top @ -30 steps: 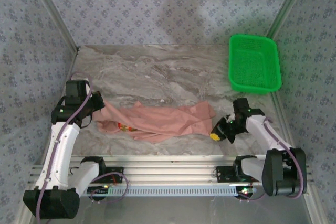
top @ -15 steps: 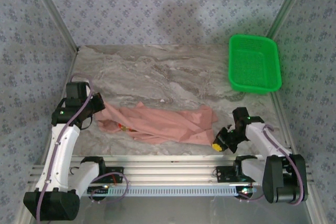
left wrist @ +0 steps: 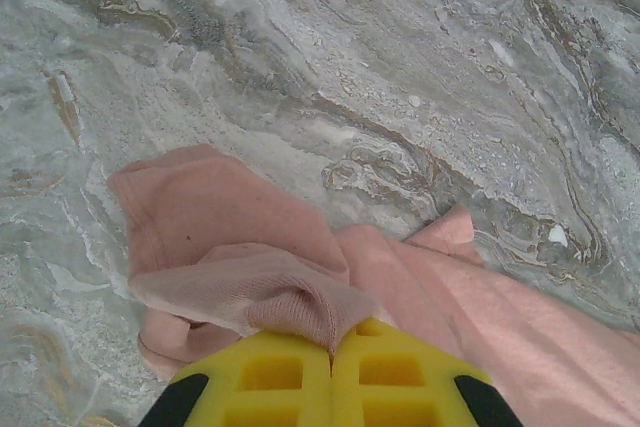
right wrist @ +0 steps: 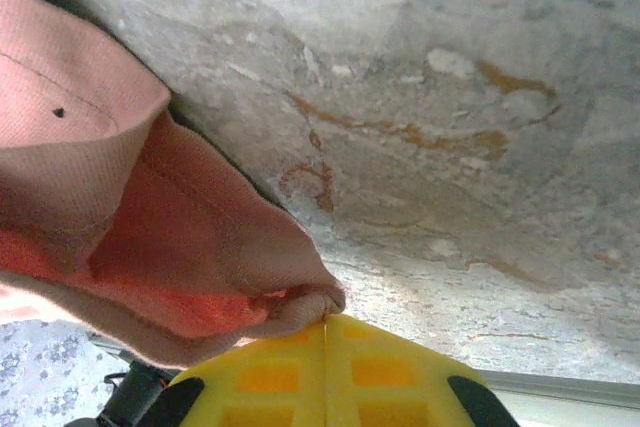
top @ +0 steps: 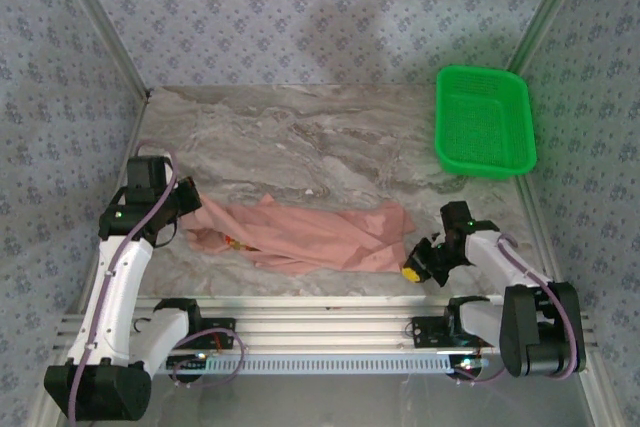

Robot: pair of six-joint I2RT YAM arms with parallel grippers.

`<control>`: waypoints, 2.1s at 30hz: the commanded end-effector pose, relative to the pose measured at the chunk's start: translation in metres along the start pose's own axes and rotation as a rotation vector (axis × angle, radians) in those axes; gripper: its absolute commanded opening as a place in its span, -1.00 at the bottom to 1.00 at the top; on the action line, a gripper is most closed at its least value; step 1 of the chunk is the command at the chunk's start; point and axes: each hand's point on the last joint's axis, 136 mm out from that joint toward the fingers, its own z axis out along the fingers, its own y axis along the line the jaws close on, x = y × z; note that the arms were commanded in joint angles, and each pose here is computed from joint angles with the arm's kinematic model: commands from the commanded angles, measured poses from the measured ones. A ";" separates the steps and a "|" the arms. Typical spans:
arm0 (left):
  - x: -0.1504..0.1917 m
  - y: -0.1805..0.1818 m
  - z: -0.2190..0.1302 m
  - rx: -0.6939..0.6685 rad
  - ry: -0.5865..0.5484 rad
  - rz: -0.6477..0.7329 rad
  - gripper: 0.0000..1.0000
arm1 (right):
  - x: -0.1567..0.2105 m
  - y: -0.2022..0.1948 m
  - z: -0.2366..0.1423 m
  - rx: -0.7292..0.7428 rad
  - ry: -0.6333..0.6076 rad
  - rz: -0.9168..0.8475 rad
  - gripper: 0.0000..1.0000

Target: Fold and stack the t-shirts

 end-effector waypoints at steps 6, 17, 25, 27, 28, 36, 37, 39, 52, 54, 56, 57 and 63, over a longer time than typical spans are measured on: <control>-0.002 -0.005 -0.001 0.026 -0.019 -0.003 -1.00 | 0.005 -0.009 0.003 0.030 0.004 0.007 -0.38; -0.002 -0.005 -0.002 0.028 -0.020 -0.007 -1.00 | -0.001 0.000 0.004 0.000 -0.015 -0.002 -0.21; -0.002 -0.005 -0.002 0.027 -0.018 -0.005 -1.00 | -0.008 0.009 0.008 -0.001 -0.019 -0.015 -0.21; -0.002 -0.005 -0.001 0.025 -0.018 -0.005 -1.00 | -0.009 0.010 0.010 0.005 -0.015 -0.017 -0.21; -0.002 -0.005 -0.001 0.025 -0.017 -0.005 -1.00 | -0.010 0.010 0.011 0.011 -0.015 -0.017 -0.20; 0.000 -0.004 -0.002 0.024 -0.016 -0.007 -1.00 | -0.021 0.009 0.015 0.051 -0.042 -0.015 -0.30; 0.000 -0.004 -0.002 0.024 -0.016 -0.007 -1.00 | -0.022 0.011 0.016 0.053 -0.041 -0.014 -0.32; 0.000 -0.004 -0.003 0.024 -0.019 -0.007 -1.00 | -0.025 0.013 0.017 0.062 -0.036 -0.012 -0.35; 0.002 -0.003 -0.005 0.024 -0.015 -0.007 -1.00 | -0.055 0.041 0.017 0.069 -0.096 -0.050 -0.58; 0.003 -0.003 -0.004 0.025 -0.014 -0.007 -1.00 | -0.058 0.045 0.017 0.066 -0.092 -0.055 -0.61; 0.002 -0.004 -0.005 0.026 -0.017 -0.007 -1.00 | -0.060 0.048 0.019 0.063 -0.088 -0.060 -0.66; 0.002 -0.004 -0.005 0.026 -0.017 -0.007 -1.00 | -0.060 0.048 0.019 0.064 -0.087 -0.061 -0.68; 0.000 -0.004 -0.007 0.023 -0.022 0.002 -1.00 | -0.065 0.058 0.014 0.047 -0.102 -0.076 -0.93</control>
